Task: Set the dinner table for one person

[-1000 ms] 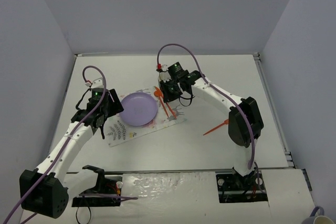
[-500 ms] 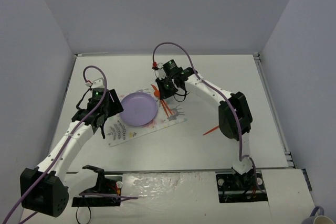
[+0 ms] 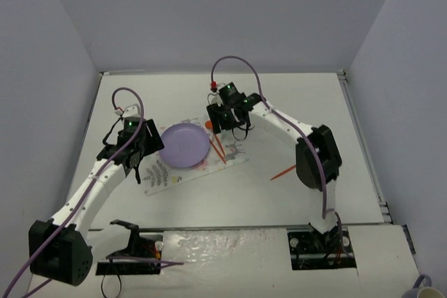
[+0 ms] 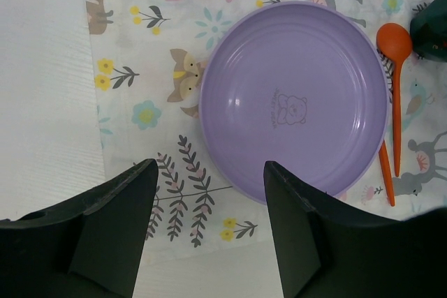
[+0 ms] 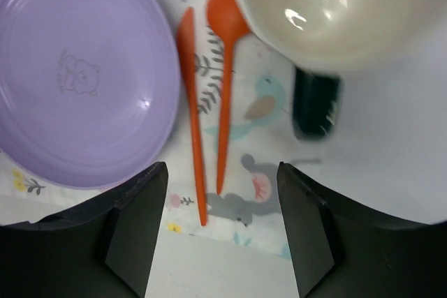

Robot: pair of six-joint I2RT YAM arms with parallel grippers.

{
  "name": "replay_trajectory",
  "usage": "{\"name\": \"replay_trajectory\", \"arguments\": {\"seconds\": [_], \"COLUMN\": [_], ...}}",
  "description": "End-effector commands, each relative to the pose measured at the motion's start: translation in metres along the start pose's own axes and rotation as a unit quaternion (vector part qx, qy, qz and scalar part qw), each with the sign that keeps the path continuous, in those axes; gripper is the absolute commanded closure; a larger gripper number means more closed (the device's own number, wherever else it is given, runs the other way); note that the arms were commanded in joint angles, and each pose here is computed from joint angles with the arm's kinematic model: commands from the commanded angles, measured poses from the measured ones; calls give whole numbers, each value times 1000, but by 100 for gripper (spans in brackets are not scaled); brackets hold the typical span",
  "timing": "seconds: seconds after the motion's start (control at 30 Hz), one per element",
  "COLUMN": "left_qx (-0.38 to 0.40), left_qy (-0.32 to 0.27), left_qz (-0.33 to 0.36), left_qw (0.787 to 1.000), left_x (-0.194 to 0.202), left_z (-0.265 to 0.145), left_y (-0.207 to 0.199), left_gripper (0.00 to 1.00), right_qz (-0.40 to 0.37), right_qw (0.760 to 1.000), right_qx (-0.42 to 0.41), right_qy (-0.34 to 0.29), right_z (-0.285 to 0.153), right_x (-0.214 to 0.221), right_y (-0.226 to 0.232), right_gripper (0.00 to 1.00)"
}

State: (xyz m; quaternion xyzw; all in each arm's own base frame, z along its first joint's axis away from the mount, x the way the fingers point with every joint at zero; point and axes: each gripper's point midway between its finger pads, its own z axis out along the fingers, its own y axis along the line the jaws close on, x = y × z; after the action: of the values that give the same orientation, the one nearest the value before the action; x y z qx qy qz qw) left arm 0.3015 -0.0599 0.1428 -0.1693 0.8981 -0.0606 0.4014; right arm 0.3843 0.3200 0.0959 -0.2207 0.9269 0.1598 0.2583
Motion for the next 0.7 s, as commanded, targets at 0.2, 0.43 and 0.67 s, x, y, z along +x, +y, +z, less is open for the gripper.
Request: {"name": "replay_trajectory", "arguments": {"seconds": [0.2,0.43,0.67], "left_qx": [15,38,65], "left_qy": [-22,-9,-14], "left_qz": [0,-6,-9], "left_qw": [1000,999,998], "left_x": [-15,-14,-19], "left_z": [2,2,-3], "left_y": [-8,-17,-26], "left_gripper": [41,41,41], "right_qz": [386,506,537], "right_qw": [895,817,790], "right_qx": [168,194,258], "right_qy": [-145,-198,-147], "right_z": [-144,-190,-170], "right_x": [80,140,197], "right_y": [-95,-111,-124], "right_gripper": [47,52,54]}}
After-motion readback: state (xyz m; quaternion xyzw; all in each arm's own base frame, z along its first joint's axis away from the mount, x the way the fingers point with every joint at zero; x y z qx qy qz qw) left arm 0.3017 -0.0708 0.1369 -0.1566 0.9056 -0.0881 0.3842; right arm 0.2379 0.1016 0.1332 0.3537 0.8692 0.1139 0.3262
